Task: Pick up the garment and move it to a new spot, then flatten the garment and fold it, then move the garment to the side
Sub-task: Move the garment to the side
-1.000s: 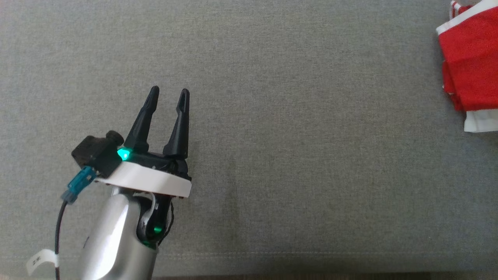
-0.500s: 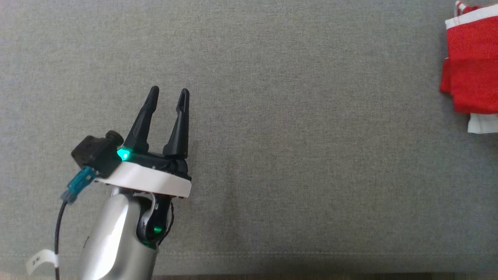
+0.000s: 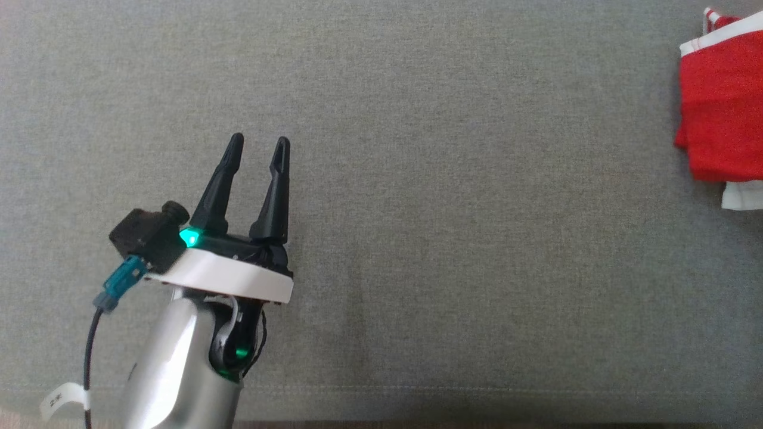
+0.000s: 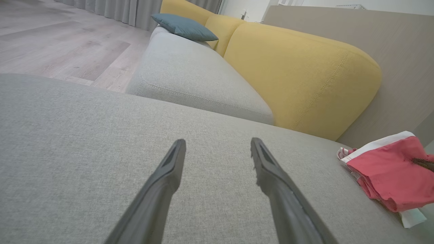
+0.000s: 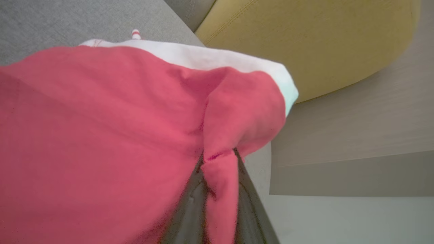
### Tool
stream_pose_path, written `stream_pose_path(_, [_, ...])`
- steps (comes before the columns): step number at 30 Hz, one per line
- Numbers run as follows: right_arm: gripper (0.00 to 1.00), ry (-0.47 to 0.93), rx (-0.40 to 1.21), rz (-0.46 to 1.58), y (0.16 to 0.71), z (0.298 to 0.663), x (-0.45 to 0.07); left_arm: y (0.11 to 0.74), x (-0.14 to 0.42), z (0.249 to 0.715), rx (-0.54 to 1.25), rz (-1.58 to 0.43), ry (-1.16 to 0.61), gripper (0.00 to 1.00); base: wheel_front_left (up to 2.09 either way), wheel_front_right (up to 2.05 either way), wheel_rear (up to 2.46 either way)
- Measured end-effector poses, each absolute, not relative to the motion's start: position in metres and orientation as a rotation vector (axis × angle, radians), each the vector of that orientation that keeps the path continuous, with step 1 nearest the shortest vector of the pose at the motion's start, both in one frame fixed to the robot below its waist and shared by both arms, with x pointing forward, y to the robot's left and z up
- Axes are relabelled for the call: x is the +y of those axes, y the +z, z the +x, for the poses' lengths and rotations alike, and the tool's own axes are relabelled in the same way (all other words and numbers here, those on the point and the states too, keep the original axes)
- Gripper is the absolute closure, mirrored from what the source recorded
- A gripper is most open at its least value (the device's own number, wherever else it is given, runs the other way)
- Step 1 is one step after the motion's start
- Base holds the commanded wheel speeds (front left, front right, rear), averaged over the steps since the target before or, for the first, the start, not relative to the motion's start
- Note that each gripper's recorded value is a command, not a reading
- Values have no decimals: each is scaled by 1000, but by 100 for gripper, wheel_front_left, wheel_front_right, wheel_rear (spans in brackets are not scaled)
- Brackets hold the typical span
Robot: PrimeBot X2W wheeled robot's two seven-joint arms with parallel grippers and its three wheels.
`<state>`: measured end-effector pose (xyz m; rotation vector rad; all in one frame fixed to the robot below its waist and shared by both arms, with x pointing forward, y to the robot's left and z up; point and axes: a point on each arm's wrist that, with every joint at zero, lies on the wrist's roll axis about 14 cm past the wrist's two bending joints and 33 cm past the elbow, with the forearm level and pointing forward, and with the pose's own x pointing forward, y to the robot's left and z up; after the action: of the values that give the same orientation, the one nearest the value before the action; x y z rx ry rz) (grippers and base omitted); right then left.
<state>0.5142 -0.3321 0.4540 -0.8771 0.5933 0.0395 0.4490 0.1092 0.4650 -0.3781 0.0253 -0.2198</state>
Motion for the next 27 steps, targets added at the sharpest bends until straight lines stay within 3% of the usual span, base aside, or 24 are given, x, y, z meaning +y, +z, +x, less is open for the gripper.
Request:
stream_pose_path(1, [0, 36, 584, -879, 457, 515, -331, 466, 109, 449, 24, -379, -219, 0, 0, 0, 0])
stream_pose_path(12, [0, 2, 434, -906, 499, 519, -316, 482, 108, 443, -12, -376, -230, 0, 0, 0, 0])
stream_pose_path(27, [0, 189, -25, -441, 562, 497, -178, 518, 122, 409, -98, -361, -202, 0, 0, 0, 0])
